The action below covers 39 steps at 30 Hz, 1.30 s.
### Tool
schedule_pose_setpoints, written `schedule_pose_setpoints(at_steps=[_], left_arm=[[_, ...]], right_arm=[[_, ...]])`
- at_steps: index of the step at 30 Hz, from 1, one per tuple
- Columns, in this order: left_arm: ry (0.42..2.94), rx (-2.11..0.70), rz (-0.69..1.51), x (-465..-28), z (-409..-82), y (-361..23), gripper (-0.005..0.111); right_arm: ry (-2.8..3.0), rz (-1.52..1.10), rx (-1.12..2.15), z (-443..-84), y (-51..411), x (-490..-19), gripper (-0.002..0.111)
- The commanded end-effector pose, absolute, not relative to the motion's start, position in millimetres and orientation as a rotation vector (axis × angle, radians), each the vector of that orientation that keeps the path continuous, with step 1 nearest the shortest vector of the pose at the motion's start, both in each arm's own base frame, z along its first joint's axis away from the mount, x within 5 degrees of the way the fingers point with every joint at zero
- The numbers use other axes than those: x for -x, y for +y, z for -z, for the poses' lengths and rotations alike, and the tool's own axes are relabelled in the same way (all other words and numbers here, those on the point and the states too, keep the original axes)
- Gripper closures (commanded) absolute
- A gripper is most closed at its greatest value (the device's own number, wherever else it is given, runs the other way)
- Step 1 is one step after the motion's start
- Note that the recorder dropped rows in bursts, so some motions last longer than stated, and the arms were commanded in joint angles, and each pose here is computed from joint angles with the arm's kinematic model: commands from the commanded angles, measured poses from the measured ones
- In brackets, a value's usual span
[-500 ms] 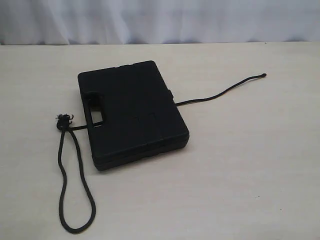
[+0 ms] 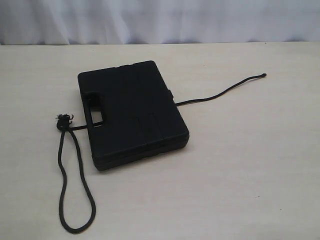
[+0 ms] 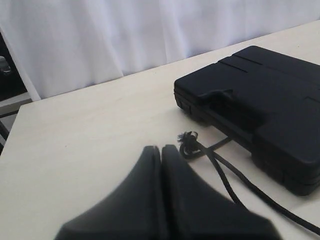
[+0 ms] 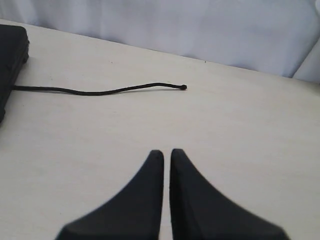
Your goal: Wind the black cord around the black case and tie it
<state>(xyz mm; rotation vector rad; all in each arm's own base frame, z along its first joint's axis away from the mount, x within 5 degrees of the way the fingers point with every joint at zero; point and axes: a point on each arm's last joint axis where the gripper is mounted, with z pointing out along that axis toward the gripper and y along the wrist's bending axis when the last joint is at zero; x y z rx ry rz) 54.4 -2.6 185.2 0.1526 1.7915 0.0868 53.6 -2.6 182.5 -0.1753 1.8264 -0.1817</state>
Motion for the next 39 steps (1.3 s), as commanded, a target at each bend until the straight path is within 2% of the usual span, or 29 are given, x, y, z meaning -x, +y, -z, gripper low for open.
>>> schedule_pose_setpoints(at_steps=[1,3,7,15,18,19,21,23,24,26,29,31,33,36,39], left_arm=[[1.743,-0.043,0.04,-55.0,-189.7,-5.2,0.107],[1.684,0.057,0.153,-55.7,-195.1,-6.7,0.107],[1.441,0.37,0.371,-56.1,-213.8,1.4,0.107],[1.09,0.672,0.422,-48.3,-232.3,25.7,0.107],[0.945,0.778,0.524,-44.2,-237.6,31.7,0.107],[0.882,0.779,0.557,-42.1,-241.7,32.5,0.107],[0.637,0.56,0.561,-26.3,-279.2,27.1,0.107],[0.617,0.431,0.506,-27.4,-309.2,20.3,0.107],[0.667,0.376,0.47,-34.1,-325.7,16.1,0.107],[0.984,0.253,0.342,-74.1,-365.1,4.9,0.107],[1.407,0.12,0.121,-127.4,-387.7,1.7,0.107],[1.874,0.191,0.018,-185.5,-377.4,9.2,0.107],[2.171,0.162,-0.054,-219.1,-362.0,10.2,0.107],[2.555,-0.009,-0.037,-252.9,-331.7,-0.5,0.107],[2.761,-0.132,0.107,-280.0,-298.6,-18.9,0.107]], right_arm=[[1.763,0.426,0.362,-186.4,-7.8,-54.1,0.104],[1.728,0.494,0.413,-189.0,-8.8,-54.5,0.104],[1.566,0.441,0.375,-203.2,-4.0,-56.4,0.104],[1.276,0.231,0.243,-230.0,5.0,-53.0,0.104],[1.234,0.176,0.213,-234.0,6.4,-51.7,0.104],[1.218,0.046,0.129,-236.2,7.2,-50.8,0.104],[1.212,-0.251,-0.073,-237.4,7.5,-50.4,0.104],[1.208,-0.382,-0.164,-237.4,7.5,-50.4,0.104],[1.205,-0.436,-0.202,-237.4,7.5,-50.4,0.104],[1.204,-0.479,-0.234,-237.2,7.4,-50.4,0.104],[1.204,-0.479,-0.234,-237.2,7.4,-50.4,0.104],[1.207,-0.48,-0.234,-236.9,7.4,-50.5,0.104],[1.207,-0.48,-0.234,-236.9,7.4,-50.5,0.104],[1.212,-0.478,-0.237,-236.4,7.3,-50.7,0.104],[1.232,-0.471,-0.247,-234.6,6.6,-51.4,0.104]])
